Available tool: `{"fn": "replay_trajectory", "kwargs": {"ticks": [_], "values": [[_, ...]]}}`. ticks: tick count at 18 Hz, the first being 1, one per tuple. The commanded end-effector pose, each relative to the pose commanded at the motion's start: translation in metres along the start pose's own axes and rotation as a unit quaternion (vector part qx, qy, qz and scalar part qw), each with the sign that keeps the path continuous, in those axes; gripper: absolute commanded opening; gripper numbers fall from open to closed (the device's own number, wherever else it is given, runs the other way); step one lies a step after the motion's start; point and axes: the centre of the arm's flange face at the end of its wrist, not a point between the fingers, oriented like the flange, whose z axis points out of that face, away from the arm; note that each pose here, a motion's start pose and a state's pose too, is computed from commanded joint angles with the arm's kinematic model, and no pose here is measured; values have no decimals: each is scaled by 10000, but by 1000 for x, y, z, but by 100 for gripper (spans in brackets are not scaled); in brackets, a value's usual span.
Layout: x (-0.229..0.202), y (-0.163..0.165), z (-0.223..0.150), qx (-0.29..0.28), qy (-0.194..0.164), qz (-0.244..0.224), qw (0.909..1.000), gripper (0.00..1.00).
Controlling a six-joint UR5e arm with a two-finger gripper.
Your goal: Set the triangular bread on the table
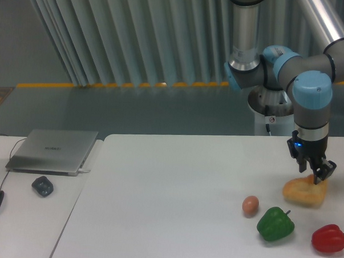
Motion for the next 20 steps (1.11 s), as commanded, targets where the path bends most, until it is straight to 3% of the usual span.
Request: {"fn": "replay_trajectory", "kwargs": {"ticks": [4, 7, 9, 13, 16, 20], "values": [[-15, 13, -10, 45, -108, -79, 9999, 100], [-54, 47, -42, 168, -453, -469, 9977, 100], [-73, 72, -47, 214, -380, -523, 9977, 100], [-100, 116, -59, 584, -469, 634, 9952, 100], [-117, 145, -58, 791, -505, 793, 9924, 100], [-137, 164, -24, 713, -203, 1306, 9887, 100]]}}
